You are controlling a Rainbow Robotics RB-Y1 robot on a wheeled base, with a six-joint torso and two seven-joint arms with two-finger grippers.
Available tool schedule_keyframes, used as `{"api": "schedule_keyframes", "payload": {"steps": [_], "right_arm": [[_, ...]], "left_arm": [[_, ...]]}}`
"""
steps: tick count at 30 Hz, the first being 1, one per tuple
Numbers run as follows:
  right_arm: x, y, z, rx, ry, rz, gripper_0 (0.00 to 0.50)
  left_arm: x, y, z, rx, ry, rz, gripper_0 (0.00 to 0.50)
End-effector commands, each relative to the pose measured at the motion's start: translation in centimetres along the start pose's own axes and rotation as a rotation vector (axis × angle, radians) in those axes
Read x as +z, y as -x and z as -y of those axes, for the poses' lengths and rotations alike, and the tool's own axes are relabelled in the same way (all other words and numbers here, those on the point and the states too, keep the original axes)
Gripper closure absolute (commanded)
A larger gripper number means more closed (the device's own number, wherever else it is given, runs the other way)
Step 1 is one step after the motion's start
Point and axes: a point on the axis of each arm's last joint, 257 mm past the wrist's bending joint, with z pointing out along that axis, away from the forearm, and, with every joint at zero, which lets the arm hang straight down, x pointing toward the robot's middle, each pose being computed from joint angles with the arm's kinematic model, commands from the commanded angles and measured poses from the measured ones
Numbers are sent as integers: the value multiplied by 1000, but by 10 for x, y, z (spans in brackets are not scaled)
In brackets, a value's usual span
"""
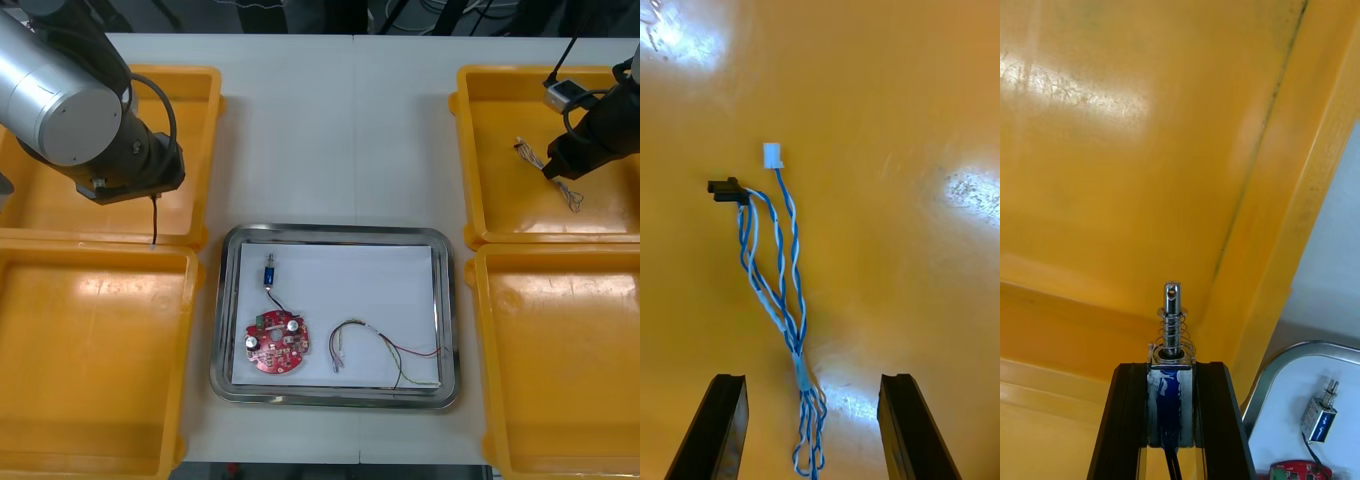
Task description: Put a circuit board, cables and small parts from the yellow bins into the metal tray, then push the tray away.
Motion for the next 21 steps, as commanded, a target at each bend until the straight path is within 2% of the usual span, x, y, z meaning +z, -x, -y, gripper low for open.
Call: {"api": "schedule_keyframes", "payload": {"steps": [1,6,14,17,21], "right_arm": [[-4,19,3,-21,-5,47,0],[0,16,1,-21,-7,37,0],[14,19,0,8,-4,70,0],[17,15,-1,5,-5,61,0],[22,14,-6,20,12,75,0]], "left_arm": [[-15,6,-2,-6,-19,29,500],[-21,1,10,16,-52,29,500],[-25,-4,12,28,-57,21,500],[-25,-4,12,26,-57,21,500],[-25,-5,13,27,-59,19,500]]}}
